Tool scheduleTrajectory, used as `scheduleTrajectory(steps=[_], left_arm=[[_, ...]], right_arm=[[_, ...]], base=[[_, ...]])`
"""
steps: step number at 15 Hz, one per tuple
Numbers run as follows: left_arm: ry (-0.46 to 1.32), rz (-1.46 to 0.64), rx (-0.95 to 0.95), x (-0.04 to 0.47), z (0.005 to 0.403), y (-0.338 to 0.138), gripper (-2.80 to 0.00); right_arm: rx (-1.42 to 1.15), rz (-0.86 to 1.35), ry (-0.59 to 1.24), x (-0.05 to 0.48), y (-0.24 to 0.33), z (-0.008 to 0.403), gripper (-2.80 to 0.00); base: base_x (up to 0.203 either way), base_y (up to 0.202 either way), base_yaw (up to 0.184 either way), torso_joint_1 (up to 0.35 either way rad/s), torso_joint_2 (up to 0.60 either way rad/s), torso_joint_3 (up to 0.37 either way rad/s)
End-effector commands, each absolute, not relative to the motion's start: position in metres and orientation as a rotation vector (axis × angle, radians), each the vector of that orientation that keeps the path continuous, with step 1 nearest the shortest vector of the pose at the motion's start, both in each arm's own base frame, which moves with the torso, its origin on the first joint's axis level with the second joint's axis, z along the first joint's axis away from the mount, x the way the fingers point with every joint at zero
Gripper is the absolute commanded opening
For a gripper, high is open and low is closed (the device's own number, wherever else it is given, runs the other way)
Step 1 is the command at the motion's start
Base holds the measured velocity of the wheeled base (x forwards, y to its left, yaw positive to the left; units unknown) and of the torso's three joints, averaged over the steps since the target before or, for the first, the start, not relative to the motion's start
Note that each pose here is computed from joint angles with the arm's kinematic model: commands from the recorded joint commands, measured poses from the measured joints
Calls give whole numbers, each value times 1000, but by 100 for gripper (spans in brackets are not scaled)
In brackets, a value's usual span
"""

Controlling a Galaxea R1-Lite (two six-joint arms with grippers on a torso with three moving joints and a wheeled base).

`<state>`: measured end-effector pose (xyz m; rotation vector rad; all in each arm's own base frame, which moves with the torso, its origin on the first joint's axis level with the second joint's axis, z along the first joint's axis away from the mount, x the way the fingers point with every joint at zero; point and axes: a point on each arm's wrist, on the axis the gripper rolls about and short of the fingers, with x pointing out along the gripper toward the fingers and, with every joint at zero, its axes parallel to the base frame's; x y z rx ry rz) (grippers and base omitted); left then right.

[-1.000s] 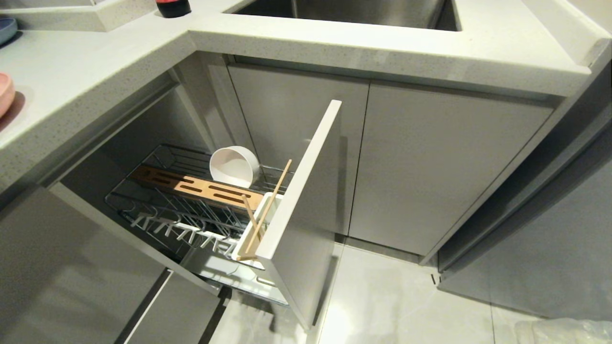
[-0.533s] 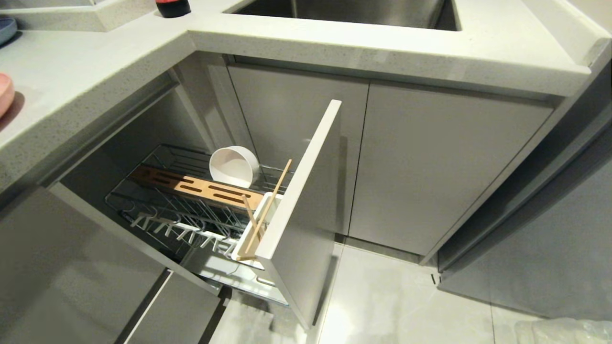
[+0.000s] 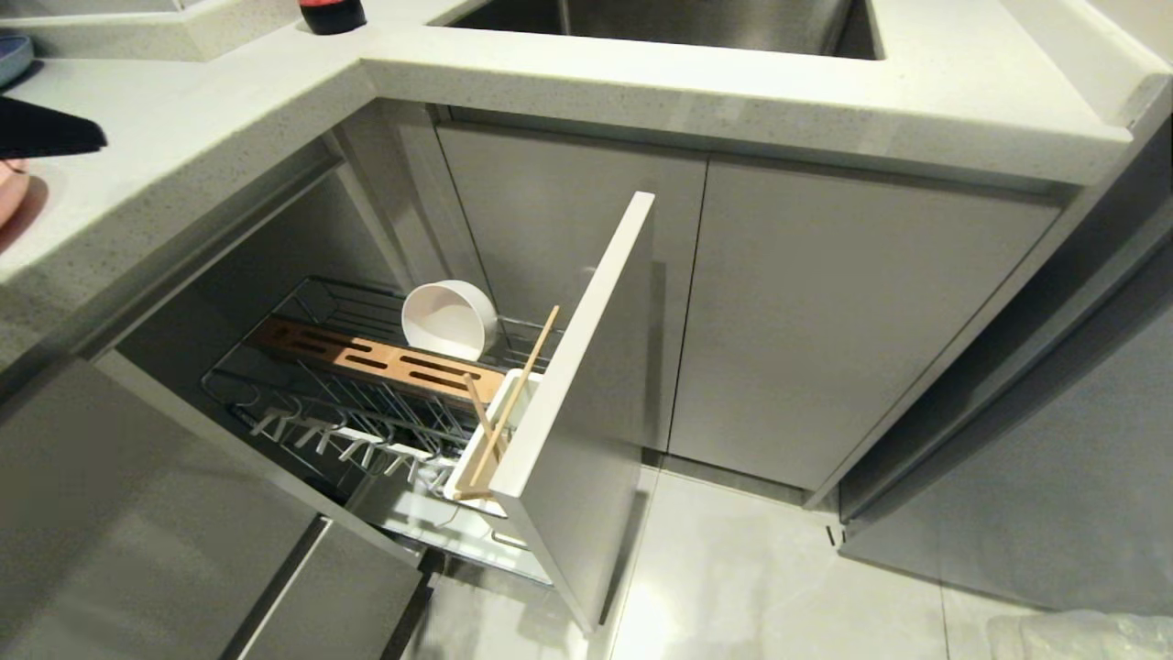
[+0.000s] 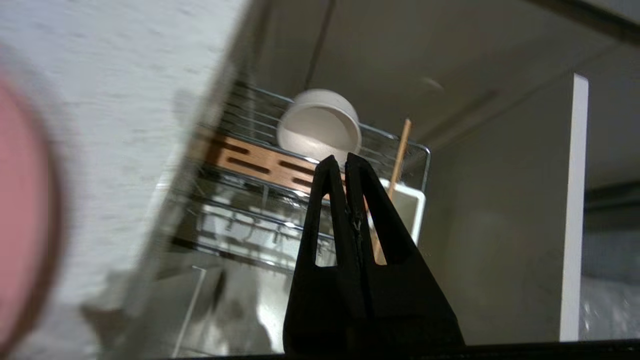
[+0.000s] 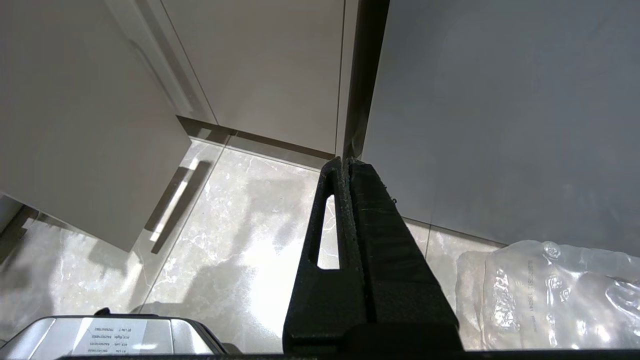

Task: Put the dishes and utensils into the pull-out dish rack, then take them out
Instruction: Pick up the chopsticks and place it in the cupboard

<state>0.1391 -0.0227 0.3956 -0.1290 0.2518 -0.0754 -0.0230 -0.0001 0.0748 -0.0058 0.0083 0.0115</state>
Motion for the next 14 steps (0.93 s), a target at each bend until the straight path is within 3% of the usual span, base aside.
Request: scheduleTrajectory(steps=[1, 5, 14], left_arm=[[325, -110, -98, 160, 384, -45, -280], [460, -102, -50, 205, 351, -90, -280], [562, -111, 18, 281, 283, -162, -280]], right_arm=[[-6, 12, 8, -23, 0, 75, -280], [-6, 12, 8, -23, 0, 75, -280], [-6, 12, 8, -23, 0, 75, -280]], base=[[0, 0, 0, 0, 0, 0], [0, 0, 0, 0, 0, 0], [0, 0, 0, 0, 0, 0]])
